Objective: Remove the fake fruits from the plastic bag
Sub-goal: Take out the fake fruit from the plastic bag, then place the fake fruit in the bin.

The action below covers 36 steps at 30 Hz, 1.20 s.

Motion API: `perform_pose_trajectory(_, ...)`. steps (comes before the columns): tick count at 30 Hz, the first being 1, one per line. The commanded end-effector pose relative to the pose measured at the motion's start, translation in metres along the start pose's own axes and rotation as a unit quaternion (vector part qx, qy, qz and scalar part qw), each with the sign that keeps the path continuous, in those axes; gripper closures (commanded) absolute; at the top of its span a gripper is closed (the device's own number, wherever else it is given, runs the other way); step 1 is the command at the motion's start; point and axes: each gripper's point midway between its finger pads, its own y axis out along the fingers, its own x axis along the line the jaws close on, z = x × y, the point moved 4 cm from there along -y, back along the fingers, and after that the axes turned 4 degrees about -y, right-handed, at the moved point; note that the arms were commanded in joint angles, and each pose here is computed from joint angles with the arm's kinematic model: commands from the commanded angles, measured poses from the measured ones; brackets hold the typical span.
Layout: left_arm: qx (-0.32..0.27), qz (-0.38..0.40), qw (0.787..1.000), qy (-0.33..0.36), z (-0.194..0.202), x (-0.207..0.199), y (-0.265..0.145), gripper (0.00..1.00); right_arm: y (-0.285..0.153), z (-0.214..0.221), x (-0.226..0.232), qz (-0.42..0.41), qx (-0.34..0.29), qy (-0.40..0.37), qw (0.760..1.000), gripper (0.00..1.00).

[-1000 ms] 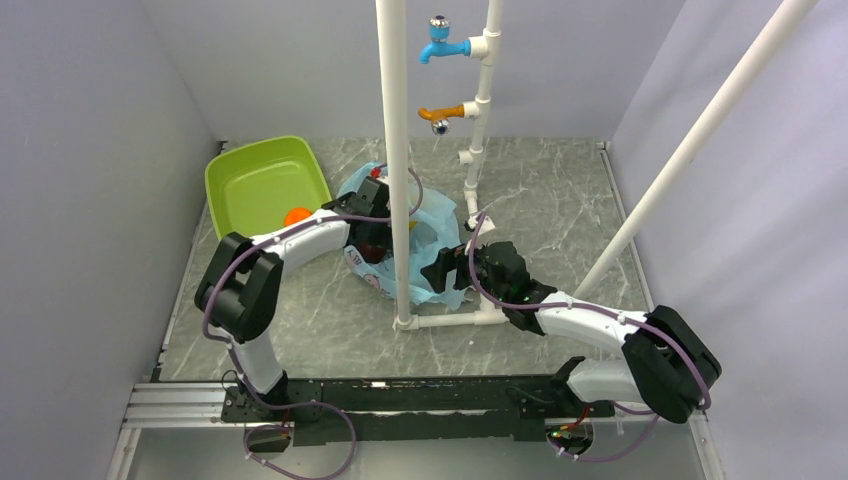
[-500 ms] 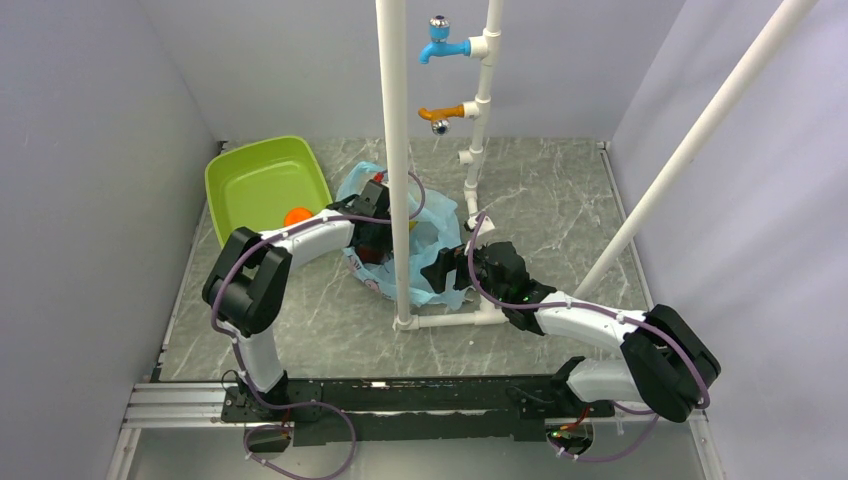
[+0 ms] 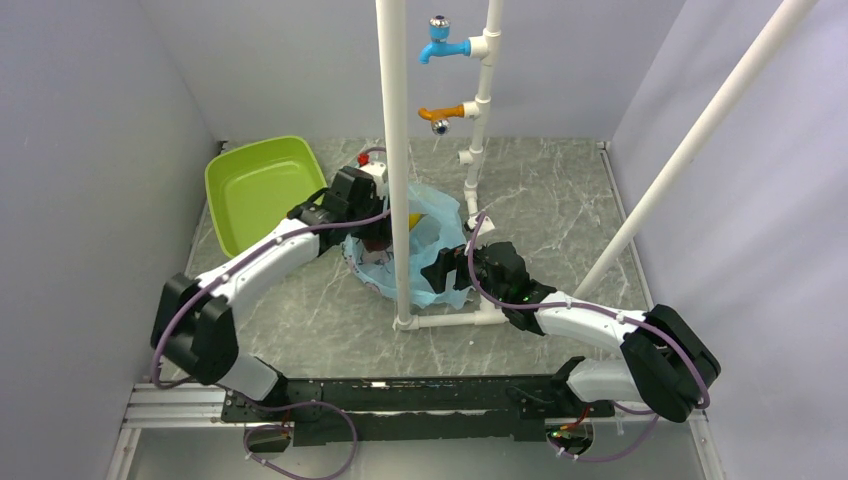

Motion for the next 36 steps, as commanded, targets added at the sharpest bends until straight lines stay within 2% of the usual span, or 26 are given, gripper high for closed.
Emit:
perform_pose_trajectory(1,-0.02,0.095,0.995,-0.023,-0.01,-0.026,-0.033,0.63,0.0,-0.012,0.002,-0.007,-0.032,-0.006,0.999,0.07)
perform_pose_trajectory(6,-0.018,0.144,0.989,-0.032,-0.012,-0.037,-0.06,0.65,-0.001,-0.013,0.002,-0.005,-0.034,-0.007,0.999,0.07)
perform_pose_trajectory(10,-0.04,0.131,0.99,-0.031,-0.011,-0.029,-0.084,0.64,-0.002,-0.014,0.002,-0.006,-0.037,-0.008,0.999,0.06)
perform_pose_trajectory(15,-0.066,0.027,0.997,-0.021,-0.003,0.01,-0.116,0.63,-0.002,-0.016,0.002,-0.003,-0.039,-0.008,0.999,0.06)
perform_pose_trajectory(17,-0.085,-0.051,0.995,-0.025,0.0,0.039,-0.126,0.62,-0.002,-0.016,0.002,-0.005,-0.039,-0.008,0.999,0.06)
perform_pose_trajectory(19,-0.097,-0.097,0.99,-0.036,0.003,0.061,-0.135,0.61,-0.002,-0.015,0.001,-0.004,-0.038,-0.008,0.999,0.06)
perform_pose_trajectory(22,-0.109,-0.142,0.98,-0.088,0.01,0.099,-0.139,0.61,0.0,-0.013,0.001,-0.003,-0.034,-0.008,0.999,0.06)
perform_pose_trajectory(29,-0.16,-0.147,0.955,-0.203,0.027,0.147,-0.127,0.61,0.004,-0.01,-0.001,0.001,-0.028,-0.01,1.0,0.06)
perform_pose_trajectory(36,-0.167,-0.098,0.93,-0.314,0.016,0.205,-0.107,0.61,0.007,-0.006,0.0,-0.005,-0.02,-0.01,1.0,0.06)
